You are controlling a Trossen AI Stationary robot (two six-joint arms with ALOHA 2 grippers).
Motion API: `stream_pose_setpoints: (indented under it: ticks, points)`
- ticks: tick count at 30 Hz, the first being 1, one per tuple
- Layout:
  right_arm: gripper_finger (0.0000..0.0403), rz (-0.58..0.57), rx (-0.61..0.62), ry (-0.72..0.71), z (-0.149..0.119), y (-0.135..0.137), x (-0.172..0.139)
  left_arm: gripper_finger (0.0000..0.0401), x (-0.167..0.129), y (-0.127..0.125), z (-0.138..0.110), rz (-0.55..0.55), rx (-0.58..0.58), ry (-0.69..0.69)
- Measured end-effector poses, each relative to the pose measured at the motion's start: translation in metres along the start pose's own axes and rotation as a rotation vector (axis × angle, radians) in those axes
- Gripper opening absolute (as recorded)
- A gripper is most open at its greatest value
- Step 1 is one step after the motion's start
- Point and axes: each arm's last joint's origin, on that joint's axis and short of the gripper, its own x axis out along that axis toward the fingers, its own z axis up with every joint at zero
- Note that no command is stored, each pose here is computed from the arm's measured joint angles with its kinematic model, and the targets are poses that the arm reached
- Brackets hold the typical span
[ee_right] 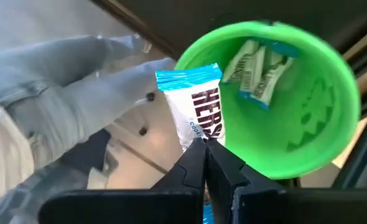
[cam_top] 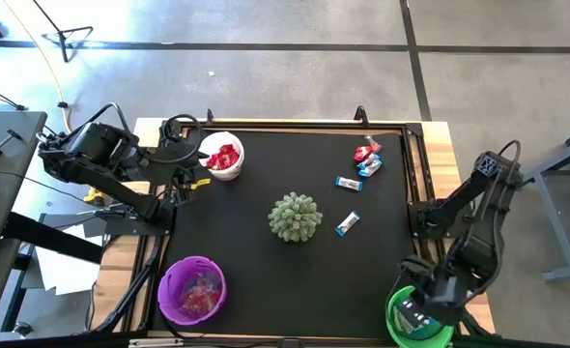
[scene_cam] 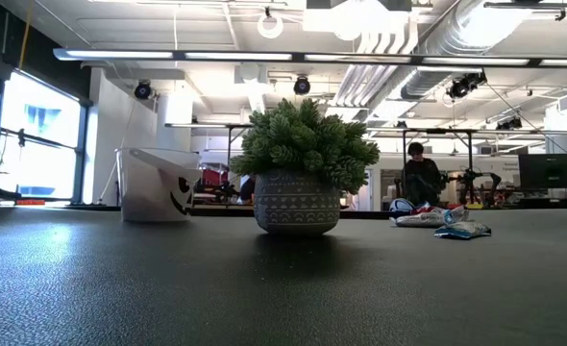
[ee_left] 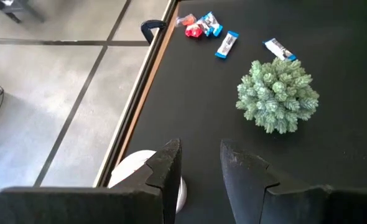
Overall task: Organize candy in baskets
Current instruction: Put the white chocolate bar into the green bucket
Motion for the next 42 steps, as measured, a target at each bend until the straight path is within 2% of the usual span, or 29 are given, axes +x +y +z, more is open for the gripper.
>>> stream_pose_setpoints:
  ticks: [5,13,16,20,24,27,32,35,37,42]
  points:
    - [0.0017,-0.064,0.016,0.001,-0.001,-0.006,0.0,0.0101,0.0,0.0,0.0,0.0,0.0,0.001]
    - [0.0094,-0.1,0.013,0.068,-0.002,-0.007,0.0,0.0101,0.0,0.0,0.0,-0.001,-0.001,0.001]
    - [0.0111,-0.056,-0.009,-0.025,0.007,-0.004,0.0,0.0101,0.0,0.0,0.0,-0.01,0.0,0.004]
    - [0.0109,0.048,-0.023,-0.301,0.032,0.006,-0.005,0.0101,0.0,0.0,0.0,-0.01,0.0,0.005]
    - [0.0093,0.063,-0.168,-0.601,0.063,0.015,-0.013,0.0101,0.0,0.0,0.0,-0.01,0.0,0.005]
    - [0.0082,-0.062,-0.343,-0.724,0.089,0.021,-0.014,0.0101,0.0,0.0,0.0,-0.01,0.001,0.006]
    - [0.0076,-0.302,-0.617,-0.652,0.136,0.031,-0.005,0.0101,0.0,0.0,-0.003,-0.005,0.016,0.027]
    - [0.0076,-0.405,-0.72,-0.564,0.164,0.034,0.001,0.0101,0.0,0.001,-0.004,-0.002,0.012,0.042]
    - [0.0076,-0.456,-0.658,-0.51,0.185,0.031,0.004,0.0101,0.0,0.001,-0.005,0.0,-0.004,0.05]
    - [0.0076,-0.546,-0.131,-0.495,0.23,0.006,-0.002,0.0101,0.0,0.002,-0.007,0.007,-0.065,0.067]
